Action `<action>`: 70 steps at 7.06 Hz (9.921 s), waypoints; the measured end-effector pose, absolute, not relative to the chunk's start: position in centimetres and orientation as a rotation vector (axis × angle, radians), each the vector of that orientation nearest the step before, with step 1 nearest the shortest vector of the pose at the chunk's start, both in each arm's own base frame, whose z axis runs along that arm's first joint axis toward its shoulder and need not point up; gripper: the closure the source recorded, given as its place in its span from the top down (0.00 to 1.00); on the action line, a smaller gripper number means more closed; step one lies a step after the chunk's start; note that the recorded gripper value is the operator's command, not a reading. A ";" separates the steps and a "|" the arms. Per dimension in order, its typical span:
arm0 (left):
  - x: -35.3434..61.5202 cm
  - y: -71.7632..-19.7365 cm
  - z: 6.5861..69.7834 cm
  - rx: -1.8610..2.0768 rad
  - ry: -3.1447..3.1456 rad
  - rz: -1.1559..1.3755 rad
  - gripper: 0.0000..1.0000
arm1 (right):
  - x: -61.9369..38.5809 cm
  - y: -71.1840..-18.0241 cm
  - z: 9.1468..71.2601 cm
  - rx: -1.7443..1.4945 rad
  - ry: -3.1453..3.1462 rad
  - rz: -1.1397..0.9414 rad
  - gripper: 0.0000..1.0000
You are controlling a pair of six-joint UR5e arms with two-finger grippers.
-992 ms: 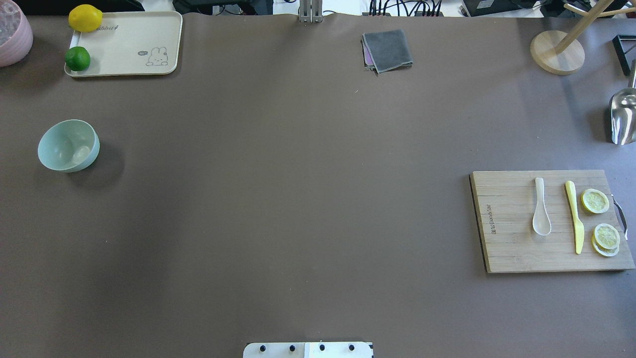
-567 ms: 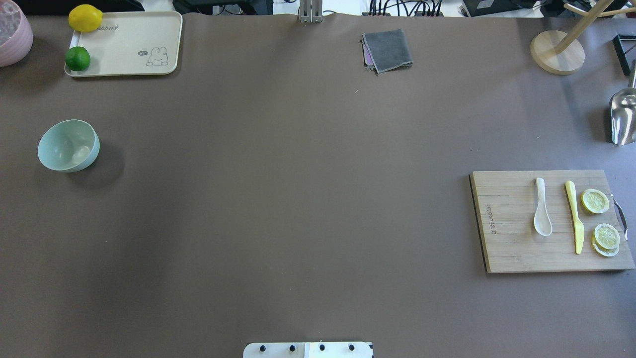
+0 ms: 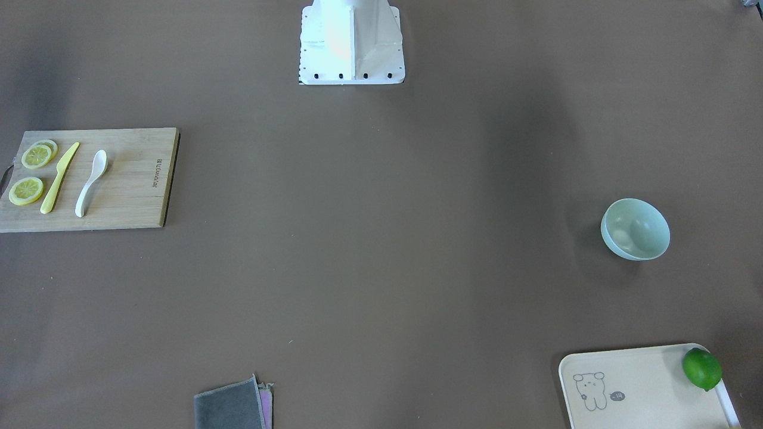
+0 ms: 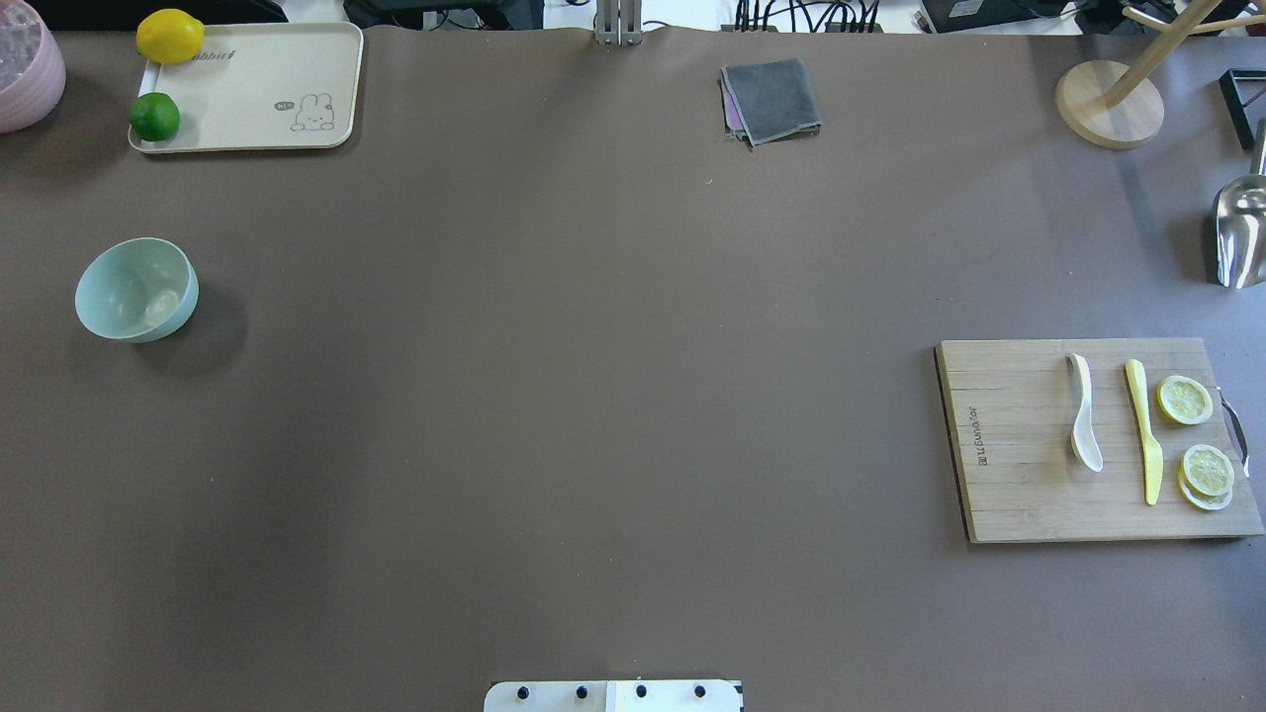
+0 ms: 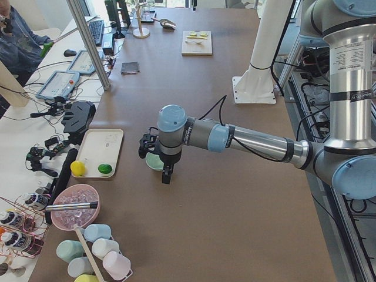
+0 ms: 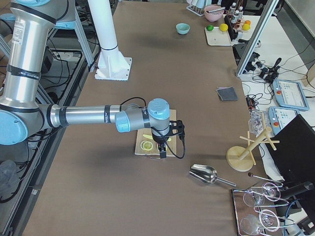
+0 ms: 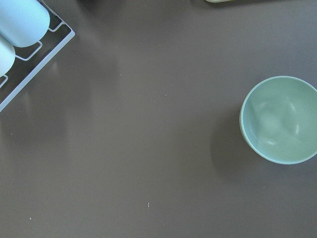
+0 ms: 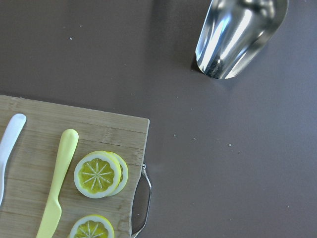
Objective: Place spoon in bowl
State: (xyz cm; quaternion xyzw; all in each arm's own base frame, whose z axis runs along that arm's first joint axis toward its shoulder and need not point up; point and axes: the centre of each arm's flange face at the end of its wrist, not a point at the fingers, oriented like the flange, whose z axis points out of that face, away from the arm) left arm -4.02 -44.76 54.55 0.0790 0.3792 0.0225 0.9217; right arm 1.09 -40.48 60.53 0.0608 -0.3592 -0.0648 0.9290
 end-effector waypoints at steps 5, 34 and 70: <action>-4.5 -42.4 54.8 0.169 0.769 0.099 0.98 | 1.1 -40.4 60.5 0.123 -0.738 -0.131 1.00; 18.2 -55.7 61.3 0.079 0.816 0.011 0.00 | -1.3 -39.6 59.5 0.115 -0.896 -0.168 1.00; 40.8 -44.9 24.9 0.230 0.998 -0.129 0.97 | -28.6 -47.6 46.0 -0.038 -0.893 0.049 0.00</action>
